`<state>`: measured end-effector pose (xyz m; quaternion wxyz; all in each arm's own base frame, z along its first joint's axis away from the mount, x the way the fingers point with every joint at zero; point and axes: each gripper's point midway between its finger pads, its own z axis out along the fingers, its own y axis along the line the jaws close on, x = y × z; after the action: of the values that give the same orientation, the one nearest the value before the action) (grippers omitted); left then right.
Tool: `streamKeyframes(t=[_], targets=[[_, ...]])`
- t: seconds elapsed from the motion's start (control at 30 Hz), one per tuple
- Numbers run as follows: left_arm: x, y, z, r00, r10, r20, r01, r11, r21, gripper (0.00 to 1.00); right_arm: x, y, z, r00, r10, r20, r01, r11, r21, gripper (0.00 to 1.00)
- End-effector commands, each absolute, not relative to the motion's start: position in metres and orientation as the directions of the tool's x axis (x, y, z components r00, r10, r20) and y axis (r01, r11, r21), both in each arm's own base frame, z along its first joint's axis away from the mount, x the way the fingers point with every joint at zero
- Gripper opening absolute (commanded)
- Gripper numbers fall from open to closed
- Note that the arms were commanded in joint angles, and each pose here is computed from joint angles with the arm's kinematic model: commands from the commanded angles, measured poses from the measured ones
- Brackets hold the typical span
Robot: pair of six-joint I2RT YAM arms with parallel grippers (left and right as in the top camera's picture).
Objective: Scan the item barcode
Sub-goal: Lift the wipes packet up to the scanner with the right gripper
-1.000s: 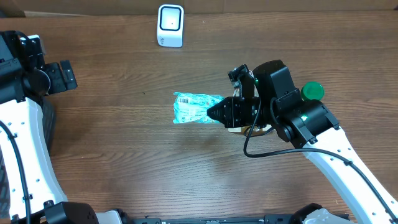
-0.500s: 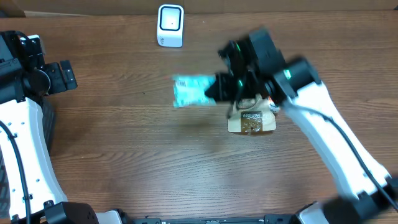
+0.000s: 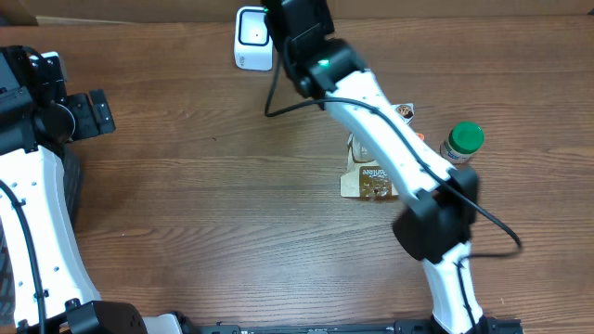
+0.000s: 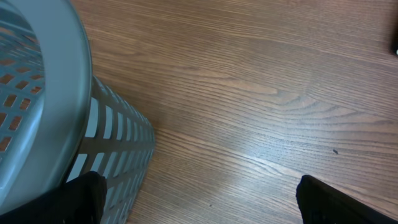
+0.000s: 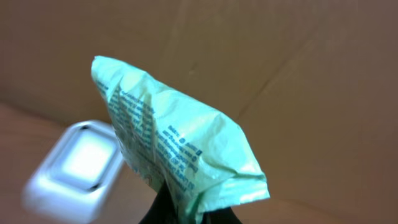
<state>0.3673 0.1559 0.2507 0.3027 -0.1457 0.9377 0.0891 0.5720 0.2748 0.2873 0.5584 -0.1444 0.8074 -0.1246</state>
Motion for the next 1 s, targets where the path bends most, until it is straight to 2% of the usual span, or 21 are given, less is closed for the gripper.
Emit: streamKeyframes(t=[0.0,0.27,0.4,0.73,0.97], targets=[[0.367,0.155,0.25,-0.784,-0.194,-0.59,-0.306,0.947,0.095,1.0,0.598,0.261,0.286,-0.285,-0.668,-0.687,-0.017,0.721,-0.693,0.04],[0.367,0.155,0.25,-0.784,-0.194,-0.59,-0.306,0.947,0.095,1.0,0.631,0.306,0.232,-0.105,-0.859,-0.501,-0.107,0.51,-0.853,0.04],[0.367,0.155,0.25,-0.784,-0.193,-0.59,-0.306,0.947,0.096,1.0,0.634,0.319,0.202,-0.075,-0.913,-0.401,-0.149,0.408,-0.901,0.04],[0.367,0.155,0.25,-0.784,-0.194,-0.59,-0.306,0.947,0.095,1.0,0.635,0.325,0.178,-0.065,-0.936,-0.346,-0.186,0.352,-0.917,0.04],[0.367,0.155,0.25,-0.784,-0.193,-0.59,-0.306,0.947,0.096,0.99,0.632,0.333,0.178,-0.019,-0.976,-0.219,-0.195,0.218,-0.956,0.04]])
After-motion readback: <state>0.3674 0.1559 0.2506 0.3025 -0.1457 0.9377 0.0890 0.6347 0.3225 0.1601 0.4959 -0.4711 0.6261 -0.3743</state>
